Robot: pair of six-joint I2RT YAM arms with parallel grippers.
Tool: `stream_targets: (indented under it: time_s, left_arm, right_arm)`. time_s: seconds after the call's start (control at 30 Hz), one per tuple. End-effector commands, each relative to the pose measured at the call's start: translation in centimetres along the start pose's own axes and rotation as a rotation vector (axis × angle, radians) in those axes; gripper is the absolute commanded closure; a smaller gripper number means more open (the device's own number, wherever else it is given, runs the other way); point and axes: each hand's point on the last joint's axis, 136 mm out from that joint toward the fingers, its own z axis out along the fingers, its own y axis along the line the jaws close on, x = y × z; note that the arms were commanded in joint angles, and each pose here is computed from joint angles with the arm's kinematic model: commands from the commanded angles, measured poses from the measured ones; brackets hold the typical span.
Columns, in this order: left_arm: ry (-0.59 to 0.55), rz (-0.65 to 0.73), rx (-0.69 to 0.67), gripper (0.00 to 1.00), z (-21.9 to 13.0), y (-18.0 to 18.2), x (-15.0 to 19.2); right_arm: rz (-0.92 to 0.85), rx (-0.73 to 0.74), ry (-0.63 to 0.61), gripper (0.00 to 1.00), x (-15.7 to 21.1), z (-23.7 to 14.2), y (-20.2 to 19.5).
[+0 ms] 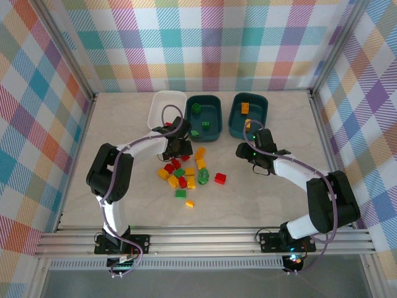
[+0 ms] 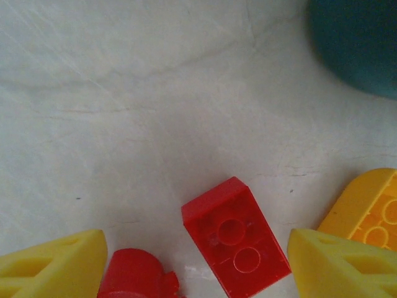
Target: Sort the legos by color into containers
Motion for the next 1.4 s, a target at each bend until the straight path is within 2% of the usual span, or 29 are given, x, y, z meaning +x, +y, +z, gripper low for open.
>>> stream_targets:
  time_s: [0.0, 0.13, 0.33, 0.6, 0.73, 0.87, 1.17, 1.37]
  left_arm:
    - [-0.002, -0.028, 0.059, 0.24, 0.2, -1.7, -1.1]
    - [0.007, -0.028, 0.029, 0.29, 1.2, -1.9, -1.7]
    - [0.038, -0.024, 0.026, 0.44, 2.6, -2.3, -1.5]
    - [0.045, -0.006, 0.011, 0.45, 1.9, -1.8, -1.0]
    - [0.040, 0.064, -0.043, 0.44, 1.4, -2.3, -0.7]
    - [0.045, 0.101, -0.103, 0.47, 1.9, -2.2, -0.2]
    - [0.065, 0.111, -0.139, 0.51, 3.2, -1.7, 0.2]
    - [0.052, 0.112, -0.136, 0.64, 2.8, -1.8, -0.1]
  right_arm:
    - [-0.006, -0.024, -0.022, 0.31, -0.8, -0.2, 1.0]
    - [-0.007, -0.023, -0.020, 0.31, -0.8, -0.2, 0.9]
    - [-0.010, -0.026, -0.011, 0.31, -0.7, -0.1, 1.1]
    - [-0.010, -0.026, -0.007, 0.31, -0.7, 0.0, 1.1]
    - [-0.008, -0.025, 0.000, 0.31, -0.6, 0.3, 1.1]
    - [-0.011, -0.020, -0.001, 0.31, -0.6, 0.2, 1.0]
    - [-0.011, -0.023, -0.002, 0.31, -0.6, 0.1, 1.1]
    - [-0.011, -0.024, -0.007, 0.31, -0.7, 0.0, 1.1]
